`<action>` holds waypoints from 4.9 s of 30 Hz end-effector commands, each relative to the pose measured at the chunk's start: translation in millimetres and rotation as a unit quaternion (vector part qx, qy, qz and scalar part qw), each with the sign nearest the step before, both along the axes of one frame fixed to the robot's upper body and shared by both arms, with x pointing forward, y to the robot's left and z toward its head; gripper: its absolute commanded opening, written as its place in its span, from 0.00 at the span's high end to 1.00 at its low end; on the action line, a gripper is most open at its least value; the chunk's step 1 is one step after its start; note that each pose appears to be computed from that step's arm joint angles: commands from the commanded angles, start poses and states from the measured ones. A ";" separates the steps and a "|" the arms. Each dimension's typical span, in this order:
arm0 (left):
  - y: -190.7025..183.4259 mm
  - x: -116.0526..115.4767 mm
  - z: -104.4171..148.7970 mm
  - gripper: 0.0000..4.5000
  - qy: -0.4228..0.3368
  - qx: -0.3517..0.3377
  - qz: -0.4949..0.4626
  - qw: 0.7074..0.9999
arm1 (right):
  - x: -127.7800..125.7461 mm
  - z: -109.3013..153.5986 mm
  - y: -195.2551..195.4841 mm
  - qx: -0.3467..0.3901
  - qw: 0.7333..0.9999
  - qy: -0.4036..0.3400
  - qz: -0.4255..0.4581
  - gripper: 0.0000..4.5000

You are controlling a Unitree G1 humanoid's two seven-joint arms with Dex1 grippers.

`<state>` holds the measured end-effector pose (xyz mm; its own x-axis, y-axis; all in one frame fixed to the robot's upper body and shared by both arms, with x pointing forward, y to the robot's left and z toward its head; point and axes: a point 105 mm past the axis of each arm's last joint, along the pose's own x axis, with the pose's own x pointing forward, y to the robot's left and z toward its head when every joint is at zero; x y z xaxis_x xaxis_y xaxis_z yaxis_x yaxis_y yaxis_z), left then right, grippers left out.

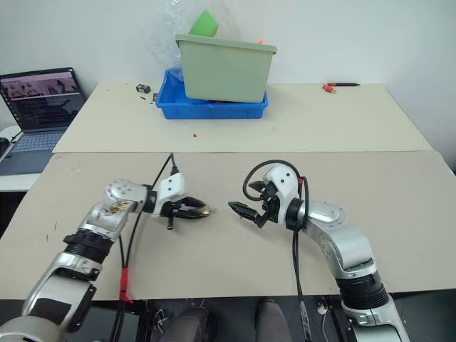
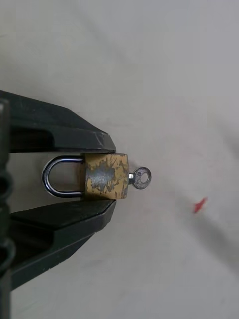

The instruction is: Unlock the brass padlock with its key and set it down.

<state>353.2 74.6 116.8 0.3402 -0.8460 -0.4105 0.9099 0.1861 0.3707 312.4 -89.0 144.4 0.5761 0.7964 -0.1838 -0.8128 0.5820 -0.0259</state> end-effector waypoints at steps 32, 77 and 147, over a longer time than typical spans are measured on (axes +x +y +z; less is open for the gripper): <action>-19.4 -36.4 67.0 0.82 -0.480 0.006 -0.013 0.877 | 15.3 43.1 -7.1 0.119 0.984 0.123 0.045 0.00; -24.6 -43.5 69.3 0.82 -0.488 -0.014 -0.023 0.873 | 12.3 29.7 5.5 0.203 0.919 0.332 0.062 0.99; -11.7 -41.1 46.3 0.82 -0.429 0.092 -0.020 0.898 | 15.5 20.0 -28.8 0.064 0.980 0.184 -0.042 0.41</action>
<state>317.6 69.2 149.7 0.5872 -0.7920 -0.1668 0.3274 0.0439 0.9439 328.4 -121.2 143.3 0.5498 0.7480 -0.3717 -0.6585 0.6620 0.3581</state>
